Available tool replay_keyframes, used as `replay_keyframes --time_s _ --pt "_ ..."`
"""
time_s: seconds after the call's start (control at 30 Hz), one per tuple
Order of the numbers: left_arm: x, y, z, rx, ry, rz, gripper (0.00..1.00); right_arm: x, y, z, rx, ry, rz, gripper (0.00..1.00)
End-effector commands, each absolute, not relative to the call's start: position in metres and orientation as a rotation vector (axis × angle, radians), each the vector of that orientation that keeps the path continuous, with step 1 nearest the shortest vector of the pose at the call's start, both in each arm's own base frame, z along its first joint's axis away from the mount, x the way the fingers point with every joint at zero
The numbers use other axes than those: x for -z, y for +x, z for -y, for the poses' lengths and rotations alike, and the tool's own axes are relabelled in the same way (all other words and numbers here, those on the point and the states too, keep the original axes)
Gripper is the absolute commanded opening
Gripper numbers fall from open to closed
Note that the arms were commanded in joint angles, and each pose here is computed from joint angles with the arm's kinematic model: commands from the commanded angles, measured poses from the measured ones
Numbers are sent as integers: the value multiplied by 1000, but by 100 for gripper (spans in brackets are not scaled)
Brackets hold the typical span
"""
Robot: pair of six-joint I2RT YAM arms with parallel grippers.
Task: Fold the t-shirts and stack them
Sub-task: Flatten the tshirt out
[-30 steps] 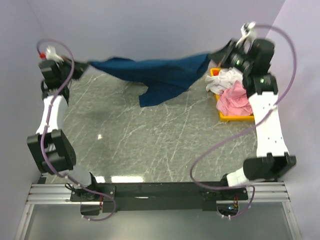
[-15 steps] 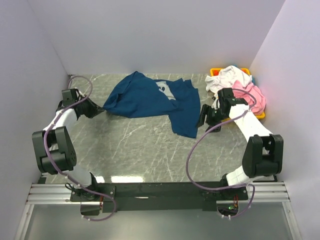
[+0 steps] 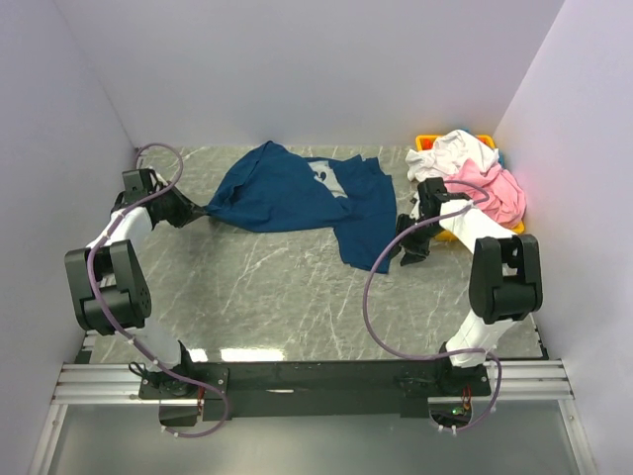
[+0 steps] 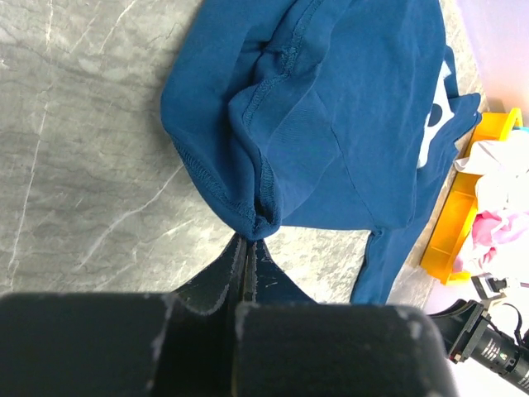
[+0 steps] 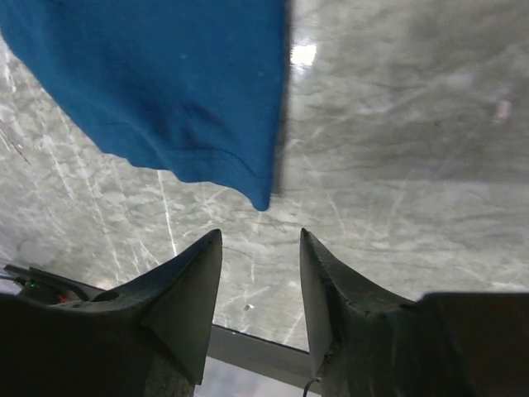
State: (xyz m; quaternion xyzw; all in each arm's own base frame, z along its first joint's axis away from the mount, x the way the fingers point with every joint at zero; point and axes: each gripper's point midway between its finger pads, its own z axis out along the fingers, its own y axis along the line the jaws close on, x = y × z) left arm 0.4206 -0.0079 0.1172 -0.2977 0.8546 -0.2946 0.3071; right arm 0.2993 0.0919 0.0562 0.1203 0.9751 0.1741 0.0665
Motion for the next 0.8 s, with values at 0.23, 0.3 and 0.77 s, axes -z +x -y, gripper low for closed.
replay_keyframes --time_s 0.23,0.3,0.77 --pt "-126 429 8 767 -710 -2247 0 -27 299 -107 -375 313 -3004 44" --pt "-129 429 8 761 -705 -2246 0 -27 301 -102 -319 320 -2992 43" --pt "-138 432 12 810 -714 -2211 0 -17 297 -106 -348 318 -3019 38"
